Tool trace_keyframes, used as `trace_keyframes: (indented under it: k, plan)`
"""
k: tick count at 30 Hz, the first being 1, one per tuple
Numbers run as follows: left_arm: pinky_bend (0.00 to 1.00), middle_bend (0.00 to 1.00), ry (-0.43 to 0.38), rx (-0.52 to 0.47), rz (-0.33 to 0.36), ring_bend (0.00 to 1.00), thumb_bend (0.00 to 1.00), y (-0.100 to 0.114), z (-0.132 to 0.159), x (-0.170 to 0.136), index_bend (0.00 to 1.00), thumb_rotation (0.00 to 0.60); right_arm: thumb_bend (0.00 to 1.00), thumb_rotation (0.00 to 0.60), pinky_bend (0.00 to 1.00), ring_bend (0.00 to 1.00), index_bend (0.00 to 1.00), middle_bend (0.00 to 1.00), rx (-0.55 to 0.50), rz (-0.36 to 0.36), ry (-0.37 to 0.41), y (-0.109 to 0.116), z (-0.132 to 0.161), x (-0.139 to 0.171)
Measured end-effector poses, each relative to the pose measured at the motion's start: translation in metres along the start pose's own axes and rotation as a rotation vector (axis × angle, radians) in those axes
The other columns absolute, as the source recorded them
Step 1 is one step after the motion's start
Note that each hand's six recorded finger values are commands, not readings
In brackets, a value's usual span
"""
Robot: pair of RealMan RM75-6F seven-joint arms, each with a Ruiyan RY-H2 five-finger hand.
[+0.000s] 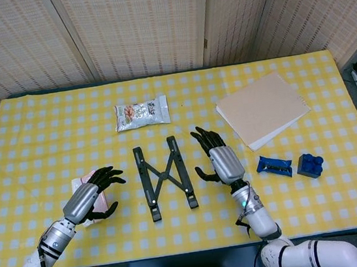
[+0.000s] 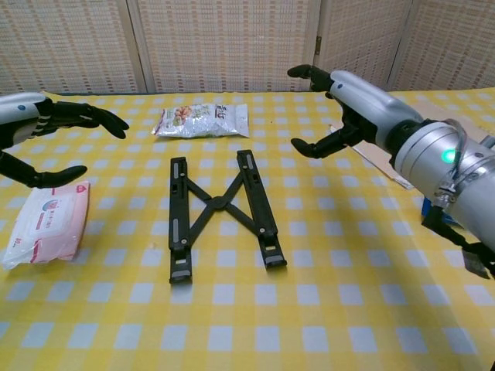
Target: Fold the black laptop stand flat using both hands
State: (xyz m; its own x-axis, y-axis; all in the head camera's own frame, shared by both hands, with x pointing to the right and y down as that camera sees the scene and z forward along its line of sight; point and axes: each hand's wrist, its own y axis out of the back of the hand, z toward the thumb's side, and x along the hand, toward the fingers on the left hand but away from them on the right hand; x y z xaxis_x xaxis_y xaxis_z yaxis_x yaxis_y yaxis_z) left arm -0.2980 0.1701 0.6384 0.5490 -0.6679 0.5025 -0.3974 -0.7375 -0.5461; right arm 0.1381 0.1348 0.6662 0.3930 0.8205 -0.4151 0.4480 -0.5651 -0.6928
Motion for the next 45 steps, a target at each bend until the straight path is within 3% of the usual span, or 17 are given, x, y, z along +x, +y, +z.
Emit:
trace_keyframes:
  k: [7,12,16,23,28,37,45]
  plan:
    - [0.03,0.16,0.056,0.273,-0.021,0.03,0.47,0.010,-0.013,0.030,0.23,0.600,0.41,0.600,0.00,0.00,0.00,0.00,0.363,0.072,0.189,0.006,0.003,0.018]
    - [0.03,0.12,0.083,0.515,-0.043,0.02,0.29,0.010,-0.019,0.060,0.16,0.600,0.40,0.600,0.00,0.00,0.00,0.00,0.589,0.104,0.291,0.001,0.007,0.024]
    - [0.03,0.08,0.108,0.657,-0.060,0.00,0.27,0.004,-0.022,0.095,0.12,0.600,0.37,0.600,0.00,0.00,0.00,0.00,0.746,0.112,0.365,-0.006,0.011,0.026]
    - [0.03,0.05,0.127,0.748,-0.050,0.00,0.25,-0.010,-0.025,0.137,0.07,0.600,0.25,0.600,0.00,0.00,0.00,0.00,0.874,0.115,0.421,-0.019,0.007,0.021]
    - [0.02,0.04,0.125,0.748,-0.057,0.00,0.23,-0.025,-0.022,0.158,0.07,0.600,0.20,0.600,0.00,0.00,0.00,0.00,0.917,0.108,0.435,-0.028,0.001,0.016]
    - [0.01,0.04,0.122,0.694,-0.074,0.00,0.23,-0.042,-0.019,0.171,0.07,0.600,0.17,0.600,0.00,0.00,0.00,0.00,0.954,0.071,0.452,-0.043,-0.013,0.001]
    - [0.01,0.04,0.119,0.693,-0.079,0.00,0.23,-0.045,-0.018,0.174,0.07,0.600,0.17,0.600,0.00,0.00,0.00,0.00,0.977,0.049,0.480,-0.059,-0.023,-0.010]
